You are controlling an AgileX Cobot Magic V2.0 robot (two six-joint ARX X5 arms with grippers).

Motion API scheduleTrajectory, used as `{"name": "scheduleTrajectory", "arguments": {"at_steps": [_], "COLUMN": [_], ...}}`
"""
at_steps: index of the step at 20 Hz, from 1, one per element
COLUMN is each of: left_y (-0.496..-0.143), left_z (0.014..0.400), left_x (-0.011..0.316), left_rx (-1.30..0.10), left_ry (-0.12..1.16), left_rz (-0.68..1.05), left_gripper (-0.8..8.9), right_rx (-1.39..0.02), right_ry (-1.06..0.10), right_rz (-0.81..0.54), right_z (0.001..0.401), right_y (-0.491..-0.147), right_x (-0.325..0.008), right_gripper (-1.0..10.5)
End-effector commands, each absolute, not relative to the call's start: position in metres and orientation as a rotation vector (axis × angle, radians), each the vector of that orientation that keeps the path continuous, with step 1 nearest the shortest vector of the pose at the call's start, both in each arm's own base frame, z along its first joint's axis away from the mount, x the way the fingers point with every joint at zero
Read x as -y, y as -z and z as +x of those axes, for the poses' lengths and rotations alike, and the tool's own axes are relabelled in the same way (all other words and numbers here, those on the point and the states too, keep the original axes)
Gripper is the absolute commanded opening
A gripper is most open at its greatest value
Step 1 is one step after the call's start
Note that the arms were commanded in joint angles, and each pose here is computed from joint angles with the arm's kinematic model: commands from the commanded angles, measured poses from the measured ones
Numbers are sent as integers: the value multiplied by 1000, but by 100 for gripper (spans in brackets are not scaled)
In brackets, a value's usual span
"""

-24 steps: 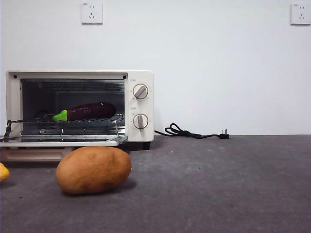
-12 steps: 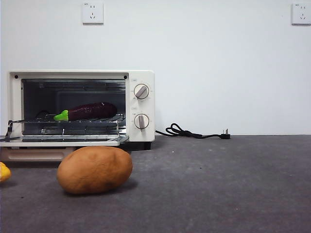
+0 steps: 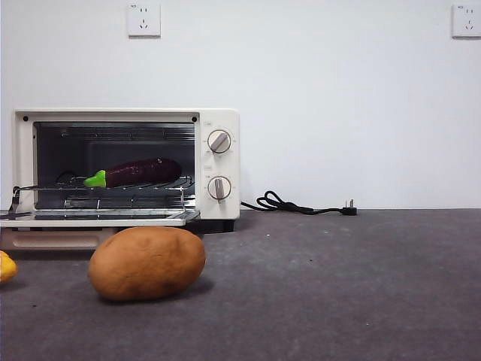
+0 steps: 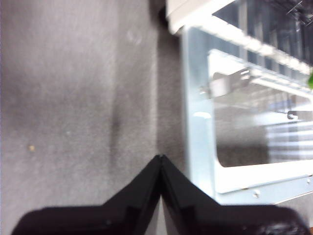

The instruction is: Take the eggplant from the table,put the eggplant in the oven

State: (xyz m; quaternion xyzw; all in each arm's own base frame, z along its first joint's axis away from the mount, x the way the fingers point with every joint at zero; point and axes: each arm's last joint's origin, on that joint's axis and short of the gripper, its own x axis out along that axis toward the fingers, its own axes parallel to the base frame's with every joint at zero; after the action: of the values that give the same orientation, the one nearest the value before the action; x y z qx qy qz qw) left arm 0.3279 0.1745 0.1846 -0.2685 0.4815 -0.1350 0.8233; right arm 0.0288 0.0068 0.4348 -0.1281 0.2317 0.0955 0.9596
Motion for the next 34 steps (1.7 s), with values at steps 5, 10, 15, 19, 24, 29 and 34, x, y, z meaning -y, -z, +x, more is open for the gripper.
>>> {"name": "scheduleTrajectory", "arguments": {"at_steps": [5,10,15,19,24,29,34], "left_y": [-137,-122,-123,-127,-143,-177,-195], "left_z": [343,351,354,353,350,358,379], "left_x": [-166,-150,-146,-148,-158,-159,-140], "left_rx": [-1044,-1075,-1012,-914,-812,-693,-620], "left_ry": [434,501,591,686,720,727,763], "left_rz": [-659,-640,-704,-796,-808,-745,-662], "left_gripper": [-6,-6,-6,-6,-6,-6,-6], "right_rx": [-496,-493,-494,-495,-495,-500,-500], "right_ry": [-171,-157,-151,-151,-152,-169,-168], "right_rz": [-239,-233,-221,-221,-221,-215,-212], "right_z": [29,29,29,29,29,29,29], "right_y": [-431,-431,-431,-431,-431,-431,-431], "right_x": [-6,-6,-6,-6,-6,-7,-7], "right_gripper": [-12,-12,-12,-12,-12,-12,-12]}}
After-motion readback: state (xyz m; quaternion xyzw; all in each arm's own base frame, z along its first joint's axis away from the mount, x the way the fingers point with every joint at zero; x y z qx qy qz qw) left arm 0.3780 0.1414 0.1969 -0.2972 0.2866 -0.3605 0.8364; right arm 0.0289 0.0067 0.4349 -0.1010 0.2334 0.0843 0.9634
